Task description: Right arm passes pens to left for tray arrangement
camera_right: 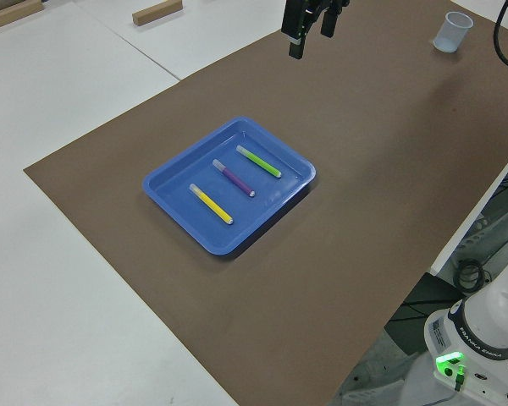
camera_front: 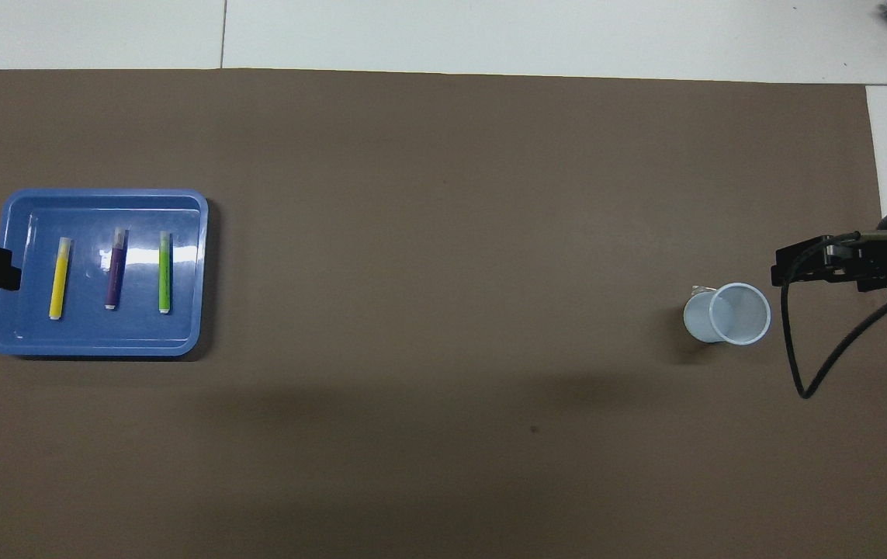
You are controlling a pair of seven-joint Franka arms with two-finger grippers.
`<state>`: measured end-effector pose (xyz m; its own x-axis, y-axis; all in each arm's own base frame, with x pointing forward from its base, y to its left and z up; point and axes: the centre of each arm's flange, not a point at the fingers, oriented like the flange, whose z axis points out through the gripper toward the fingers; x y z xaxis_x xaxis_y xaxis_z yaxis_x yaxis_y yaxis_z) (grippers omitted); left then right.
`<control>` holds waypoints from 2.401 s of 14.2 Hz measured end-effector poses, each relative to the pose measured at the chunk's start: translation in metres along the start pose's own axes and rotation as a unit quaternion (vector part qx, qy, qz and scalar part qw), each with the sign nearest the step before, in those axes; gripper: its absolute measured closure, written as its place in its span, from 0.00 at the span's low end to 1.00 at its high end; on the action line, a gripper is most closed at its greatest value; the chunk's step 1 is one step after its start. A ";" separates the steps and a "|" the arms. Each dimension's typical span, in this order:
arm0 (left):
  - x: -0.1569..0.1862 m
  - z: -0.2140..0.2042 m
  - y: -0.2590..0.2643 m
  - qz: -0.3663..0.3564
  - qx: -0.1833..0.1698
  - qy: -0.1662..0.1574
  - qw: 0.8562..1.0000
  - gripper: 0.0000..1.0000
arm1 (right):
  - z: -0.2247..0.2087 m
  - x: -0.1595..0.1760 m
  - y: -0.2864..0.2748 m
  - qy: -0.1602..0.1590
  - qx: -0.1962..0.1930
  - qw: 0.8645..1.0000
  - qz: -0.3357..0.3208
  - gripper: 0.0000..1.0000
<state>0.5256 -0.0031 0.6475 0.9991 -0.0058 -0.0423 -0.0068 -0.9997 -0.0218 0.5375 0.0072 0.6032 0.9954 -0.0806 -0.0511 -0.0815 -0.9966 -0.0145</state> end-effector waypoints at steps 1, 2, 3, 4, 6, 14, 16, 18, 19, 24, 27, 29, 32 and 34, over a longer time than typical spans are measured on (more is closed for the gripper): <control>0.000 0.001 0.000 0.000 0.000 0.004 1.000 0.00 | 0.000 0.000 0.000 0.000 0.000 1.000 0.000 0.00; 0.001 0.005 0.000 0.000 0.000 0.007 1.000 0.00 | 0.000 0.000 0.000 0.000 0.000 1.000 0.000 0.00; 0.001 0.009 0.001 0.001 0.000 0.007 1.000 0.00 | 0.000 0.000 0.000 0.000 0.000 1.000 0.000 0.00; 0.002 0.013 0.003 0.003 0.001 0.006 1.000 0.00 | 0.000 0.000 0.000 0.000 0.000 1.000 0.000 0.00; 0.005 0.020 0.006 0.005 0.001 0.008 1.000 0.00 | 0.000 0.000 0.000 0.000 0.000 1.000 0.000 0.00; 0.008 0.035 0.006 0.006 0.001 0.006 1.000 0.00 | 0.000 0.000 0.000 0.000 0.000 1.000 0.000 0.00; 0.008 0.035 0.006 0.006 0.001 0.006 1.000 0.00 | 0.000 0.000 0.000 0.000 0.000 1.000 0.000 0.00; 0.008 0.035 0.005 0.005 0.001 0.007 1.000 0.00 | 0.000 0.000 0.000 0.000 0.000 1.000 0.000 0.00; 0.008 0.035 0.005 0.005 0.001 0.007 1.000 0.00 | 0.000 0.000 0.000 0.000 0.000 1.000 0.000 0.00; 0.008 0.036 0.004 0.003 0.000 0.007 1.000 0.00 | 0.000 0.000 0.000 0.000 0.000 1.000 0.000 0.00; 0.008 0.036 0.005 0.002 -0.015 0.006 1.000 0.00 | 0.000 0.000 0.000 0.000 0.000 1.000 0.000 0.00; 0.008 0.036 0.005 0.000 -0.024 0.006 1.000 0.00 | 0.000 0.000 0.000 0.000 0.000 1.000 0.000 0.00; 0.008 0.036 0.004 -0.001 -0.026 0.006 1.000 0.00 | 0.000 0.000 0.000 0.000 0.000 1.000 0.000 0.00; 0.008 0.036 0.004 -0.002 -0.027 0.006 1.000 0.00 | 0.000 0.000 0.000 0.000 0.000 1.000 0.000 0.00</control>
<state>0.5323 -0.0063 0.6110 0.9996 -0.0024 -0.0294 -0.0015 -0.9995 0.0313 0.5373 0.0072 0.6036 0.9955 -0.0806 -0.0503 -0.0814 -0.9966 -0.0146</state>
